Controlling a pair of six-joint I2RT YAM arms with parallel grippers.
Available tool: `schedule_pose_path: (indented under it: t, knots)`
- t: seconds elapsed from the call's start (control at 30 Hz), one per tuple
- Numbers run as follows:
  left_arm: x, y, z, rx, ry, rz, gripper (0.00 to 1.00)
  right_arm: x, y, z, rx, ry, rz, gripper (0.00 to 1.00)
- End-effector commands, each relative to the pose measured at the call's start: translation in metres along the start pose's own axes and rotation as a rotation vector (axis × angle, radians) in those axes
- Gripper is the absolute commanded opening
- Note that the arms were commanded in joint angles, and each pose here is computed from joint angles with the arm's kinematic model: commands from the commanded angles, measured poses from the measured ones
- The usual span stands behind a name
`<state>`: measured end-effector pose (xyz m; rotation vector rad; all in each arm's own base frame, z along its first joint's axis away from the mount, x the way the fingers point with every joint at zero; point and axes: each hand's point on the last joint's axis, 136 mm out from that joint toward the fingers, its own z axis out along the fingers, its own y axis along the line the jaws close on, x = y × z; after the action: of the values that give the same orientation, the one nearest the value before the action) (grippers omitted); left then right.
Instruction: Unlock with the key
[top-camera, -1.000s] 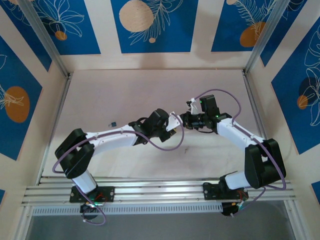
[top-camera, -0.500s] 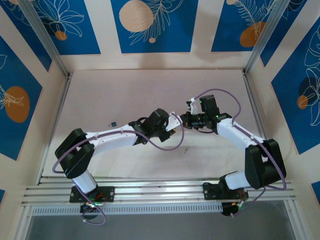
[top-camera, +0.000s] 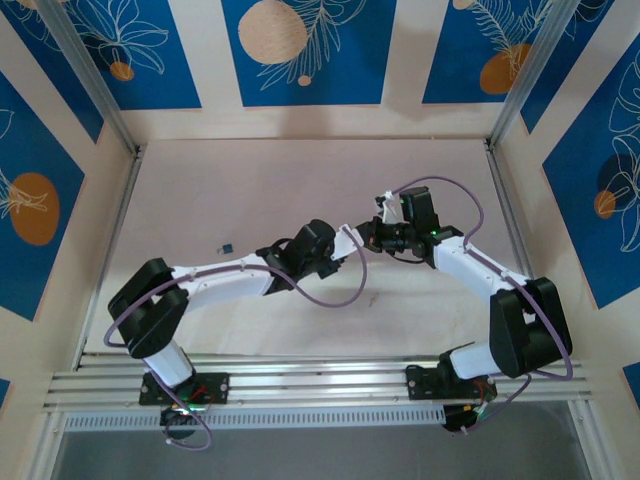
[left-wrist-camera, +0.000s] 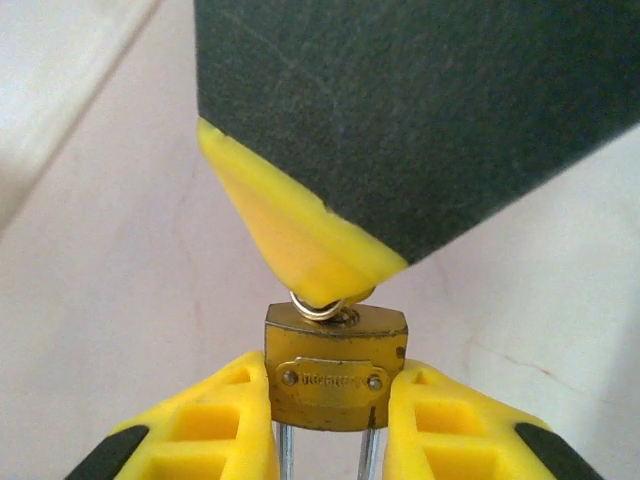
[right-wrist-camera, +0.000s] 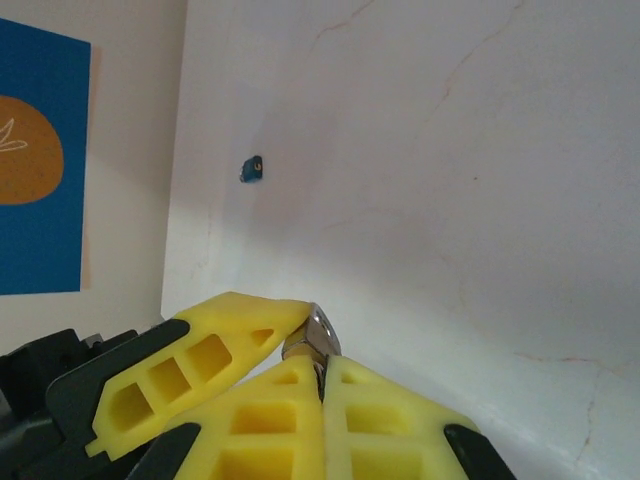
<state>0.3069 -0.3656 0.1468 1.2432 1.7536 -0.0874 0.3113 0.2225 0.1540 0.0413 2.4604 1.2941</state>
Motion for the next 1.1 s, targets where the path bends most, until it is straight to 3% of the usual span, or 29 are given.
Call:
schedule_pose_path:
  t: [0.0,0.3,0.9,1.07]
  knots:
    - [-0.059,0.027,-0.015,-0.193,-0.186,0.123,0.22,0.029,-0.011,0.017,0.038,0.101,0.175,0.0]
    - [-0.068,0.02,-0.011,-0.272,-0.251,0.23,0.22,0.021,-0.002,0.021,-0.018,0.071,0.26,0.0]
    - [-0.07,0.022,-0.007,-0.292,-0.252,0.228,0.19,0.024,-0.009,0.021,0.008,0.079,0.264,0.0]
    - [-0.064,0.019,-0.005,-0.269,-0.23,0.204,0.19,0.02,-0.011,0.015,0.035,0.056,0.24,0.08]
